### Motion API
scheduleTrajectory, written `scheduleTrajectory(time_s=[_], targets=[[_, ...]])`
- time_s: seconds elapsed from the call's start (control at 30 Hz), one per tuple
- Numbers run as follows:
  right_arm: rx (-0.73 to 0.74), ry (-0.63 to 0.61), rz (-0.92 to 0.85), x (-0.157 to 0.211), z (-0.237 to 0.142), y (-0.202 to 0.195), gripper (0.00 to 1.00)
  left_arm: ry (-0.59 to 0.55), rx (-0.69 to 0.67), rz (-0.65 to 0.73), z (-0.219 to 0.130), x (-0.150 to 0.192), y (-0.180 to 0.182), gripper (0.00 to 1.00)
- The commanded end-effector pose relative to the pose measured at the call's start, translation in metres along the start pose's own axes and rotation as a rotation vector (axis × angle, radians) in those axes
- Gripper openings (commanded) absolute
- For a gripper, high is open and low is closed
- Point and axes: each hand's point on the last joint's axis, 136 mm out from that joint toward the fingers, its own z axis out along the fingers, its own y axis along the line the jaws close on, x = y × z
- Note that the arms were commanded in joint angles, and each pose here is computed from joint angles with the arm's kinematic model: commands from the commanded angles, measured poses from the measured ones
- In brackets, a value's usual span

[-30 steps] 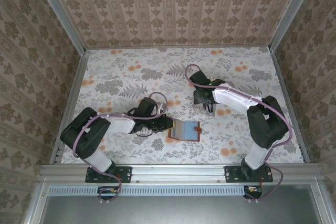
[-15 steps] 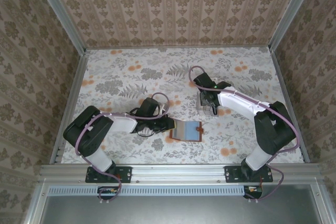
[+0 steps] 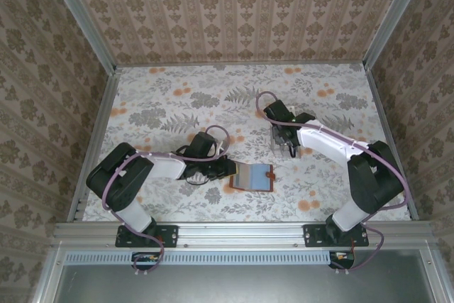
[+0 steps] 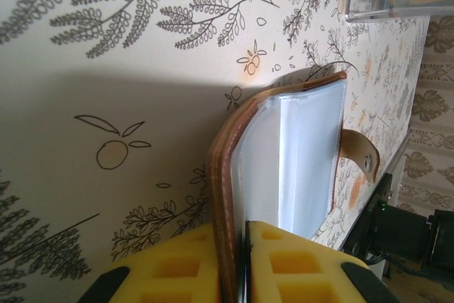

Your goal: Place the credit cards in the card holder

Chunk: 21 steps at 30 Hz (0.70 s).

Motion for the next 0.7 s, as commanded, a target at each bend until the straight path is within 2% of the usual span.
scheduleTrajectory(time_s=[0.0,0.13,0.67], targets=[[-0.003,-0.002,-0.027,0.0005,-0.0058,-0.0051,0.36,0.03,-0.041,0.002,0.0024,0.007,0.0086,0.14],[-0.003,0.004,-0.042,0.0022,-0.0065,-0.0057,0.35,0.037,-0.038,0.004,0.0041,0.0063,0.0082,0.15],[-0.044,0.021,-0.074,-0.0001,-0.012,0.0008,0.03,0.034,-0.026,0.004,0.0038,0.0061,0.0069,0.15]])
